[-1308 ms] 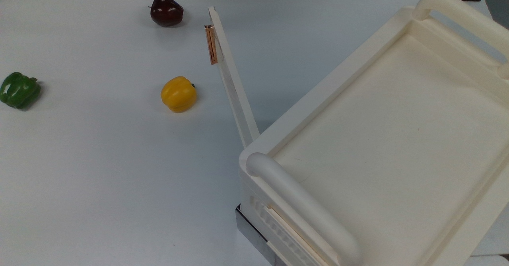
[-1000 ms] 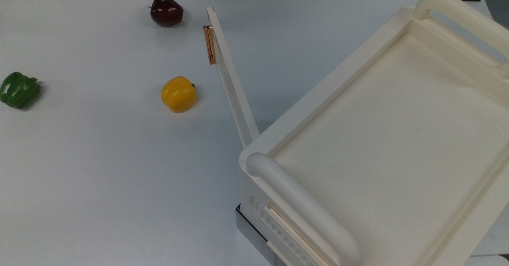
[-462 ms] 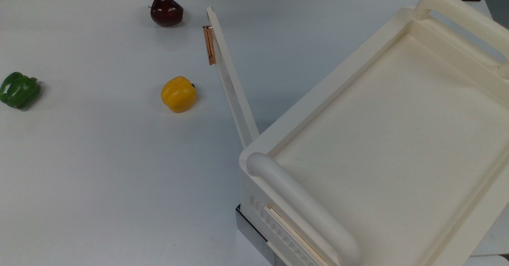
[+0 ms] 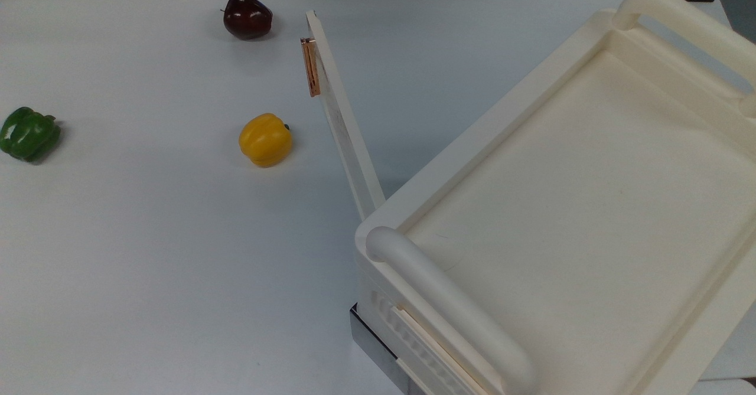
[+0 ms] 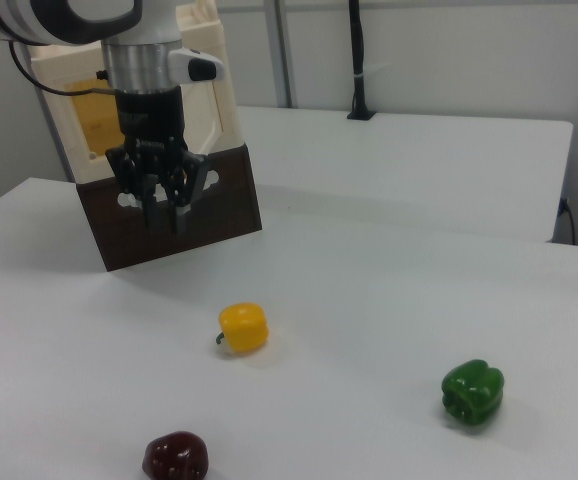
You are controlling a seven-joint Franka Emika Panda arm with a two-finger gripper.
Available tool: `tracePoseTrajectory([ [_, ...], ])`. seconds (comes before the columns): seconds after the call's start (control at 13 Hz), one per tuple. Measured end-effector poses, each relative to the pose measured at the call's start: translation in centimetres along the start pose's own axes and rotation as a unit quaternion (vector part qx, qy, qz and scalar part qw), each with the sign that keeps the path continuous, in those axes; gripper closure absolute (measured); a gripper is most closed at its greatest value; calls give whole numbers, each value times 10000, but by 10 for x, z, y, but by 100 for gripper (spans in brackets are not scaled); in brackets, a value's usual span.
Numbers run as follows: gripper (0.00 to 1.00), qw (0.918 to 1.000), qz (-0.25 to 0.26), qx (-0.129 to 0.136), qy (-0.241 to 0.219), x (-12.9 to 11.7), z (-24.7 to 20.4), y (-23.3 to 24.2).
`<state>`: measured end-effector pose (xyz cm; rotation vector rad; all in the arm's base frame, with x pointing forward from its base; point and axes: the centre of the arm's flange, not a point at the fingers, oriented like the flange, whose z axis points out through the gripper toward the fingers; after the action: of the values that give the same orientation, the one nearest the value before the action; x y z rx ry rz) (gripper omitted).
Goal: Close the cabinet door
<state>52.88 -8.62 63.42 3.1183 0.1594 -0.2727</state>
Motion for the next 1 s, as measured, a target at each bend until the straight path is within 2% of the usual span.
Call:
tracePoseTrajectory([
  [0.08, 69, 10000, -7, 14, 4, 0, 0, 0],
  [0.23, 92, 9998, -54, 201, 46, 2, 1, -5],
  [0.46, 98, 9980, -93, 606, 139, 5, 1, -12],
  [0.54, 98, 9970, 96, 726, 271, 7, -1, -11],
  [0.62, 98, 9935, 494, 888, 520, 11, -6, -6],
  [0.77, 97, 9809, 1270, 1103, 979, 19, -16, -1],
  [0.92, 96, 9666, 1908, 1249, 1173, 29, -19, -3],
  [1.0, 95, 9561, 2238, 1376, 1296, 36, -21, -5],
])
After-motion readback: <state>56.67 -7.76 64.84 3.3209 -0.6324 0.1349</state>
